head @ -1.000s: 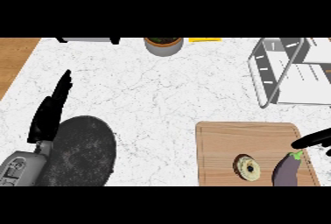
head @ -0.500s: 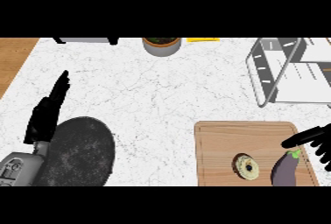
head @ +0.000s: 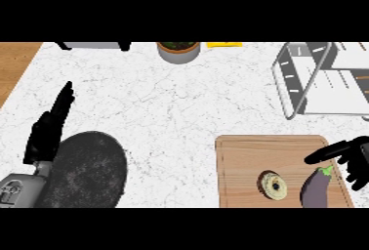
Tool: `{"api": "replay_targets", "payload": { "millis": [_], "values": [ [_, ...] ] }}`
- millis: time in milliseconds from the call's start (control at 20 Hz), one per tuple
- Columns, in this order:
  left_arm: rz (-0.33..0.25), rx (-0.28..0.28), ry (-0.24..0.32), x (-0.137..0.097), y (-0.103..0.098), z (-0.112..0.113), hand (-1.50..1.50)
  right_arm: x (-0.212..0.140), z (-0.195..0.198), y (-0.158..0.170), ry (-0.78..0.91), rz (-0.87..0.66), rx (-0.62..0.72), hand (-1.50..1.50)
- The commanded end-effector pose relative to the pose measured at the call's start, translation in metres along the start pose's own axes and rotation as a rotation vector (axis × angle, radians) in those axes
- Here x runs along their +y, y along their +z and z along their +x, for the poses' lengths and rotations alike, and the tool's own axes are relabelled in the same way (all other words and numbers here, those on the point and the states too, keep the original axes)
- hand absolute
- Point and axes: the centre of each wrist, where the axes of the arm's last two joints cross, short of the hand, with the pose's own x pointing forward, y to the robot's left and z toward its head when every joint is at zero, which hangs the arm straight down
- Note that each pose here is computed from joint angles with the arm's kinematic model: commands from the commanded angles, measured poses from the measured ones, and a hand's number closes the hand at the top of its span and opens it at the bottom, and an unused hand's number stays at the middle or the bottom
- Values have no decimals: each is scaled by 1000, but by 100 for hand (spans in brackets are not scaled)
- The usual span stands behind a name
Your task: Pick the eggplant from the cutting board and place it in the tiered basket
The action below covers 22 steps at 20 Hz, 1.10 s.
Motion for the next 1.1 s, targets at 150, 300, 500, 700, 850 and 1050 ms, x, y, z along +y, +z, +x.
{"api": "replay_targets", "payload": {
  "millis": [150, 300, 500, 700, 850, 1050],
  "values": [
    [-1, 5, 11, -6, 3, 3, 0, 33, 3, -19, -54, 31, 230, -150],
    [1, 1, -4, 7, -4, 9, 0, 36, 4, -18, -34, 52, 224, -150],
    [9, 5, 1, -11, 1, 4, 0, 43, 5, -27, -65, 79, 219, -150],
    [5, 7, 5, -2, 3, 3, 0, 55, -2, -28, 5, 201, 225, 150],
    [4, -4, -6, -5, -1, 0, 0, 62, -5, -31, 156, 172, 116, 150],
    [5, 2, -4, 3, 9, -2, 0, 68, -9, -33, 130, 128, 119, 150]
  ]
}}
